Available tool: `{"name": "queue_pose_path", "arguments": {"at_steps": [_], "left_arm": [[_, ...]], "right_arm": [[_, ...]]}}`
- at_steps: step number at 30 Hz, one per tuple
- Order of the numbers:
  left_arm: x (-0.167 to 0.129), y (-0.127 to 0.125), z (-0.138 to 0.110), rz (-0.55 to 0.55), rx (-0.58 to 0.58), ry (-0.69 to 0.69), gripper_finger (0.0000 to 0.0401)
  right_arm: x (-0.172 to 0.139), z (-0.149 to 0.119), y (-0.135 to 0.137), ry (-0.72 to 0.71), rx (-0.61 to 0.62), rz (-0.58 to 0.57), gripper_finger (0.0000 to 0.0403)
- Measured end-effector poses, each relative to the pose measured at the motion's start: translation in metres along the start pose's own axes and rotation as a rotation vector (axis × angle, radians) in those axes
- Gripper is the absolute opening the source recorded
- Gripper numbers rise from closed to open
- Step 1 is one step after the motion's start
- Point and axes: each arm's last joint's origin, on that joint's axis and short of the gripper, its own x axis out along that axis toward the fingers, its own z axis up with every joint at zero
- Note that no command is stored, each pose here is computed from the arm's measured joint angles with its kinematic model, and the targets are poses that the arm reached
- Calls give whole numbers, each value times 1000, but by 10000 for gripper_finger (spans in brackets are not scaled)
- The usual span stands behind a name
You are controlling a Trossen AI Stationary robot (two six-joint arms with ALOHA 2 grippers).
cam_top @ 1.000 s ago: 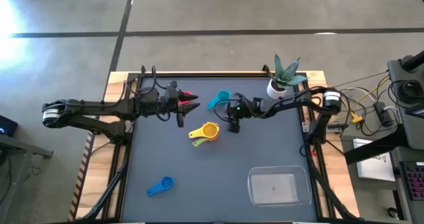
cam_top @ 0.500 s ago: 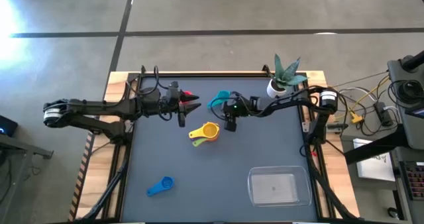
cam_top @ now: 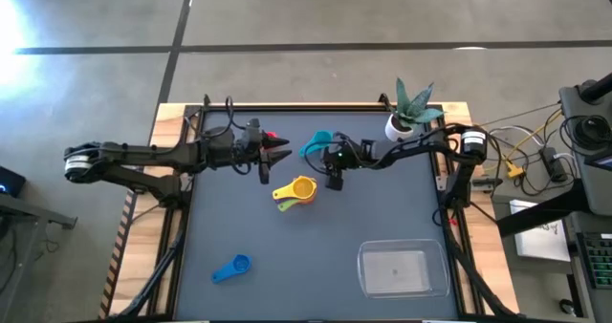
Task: Nest measuring cups in basket
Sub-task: Stack the light blue measuring cup on top of the yellow measuring cup
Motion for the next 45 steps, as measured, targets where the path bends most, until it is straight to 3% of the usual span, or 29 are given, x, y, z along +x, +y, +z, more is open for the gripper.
{"name": "queue_pose_path", "arguments": {"at_steps": [21, 31, 45], "left_arm": [[0, 0, 0, 0, 19, 0, 136], [0, 0, 0, 0, 19, 0, 136], [0, 0, 0, 1, 19, 4, 136]], "right_arm": [[0, -1, -23, -34, -82, -64, 171], [0, -6, -52, -49, -23, -131, 171], [26, -27, -56, 7, -4, -76, 171]]}}
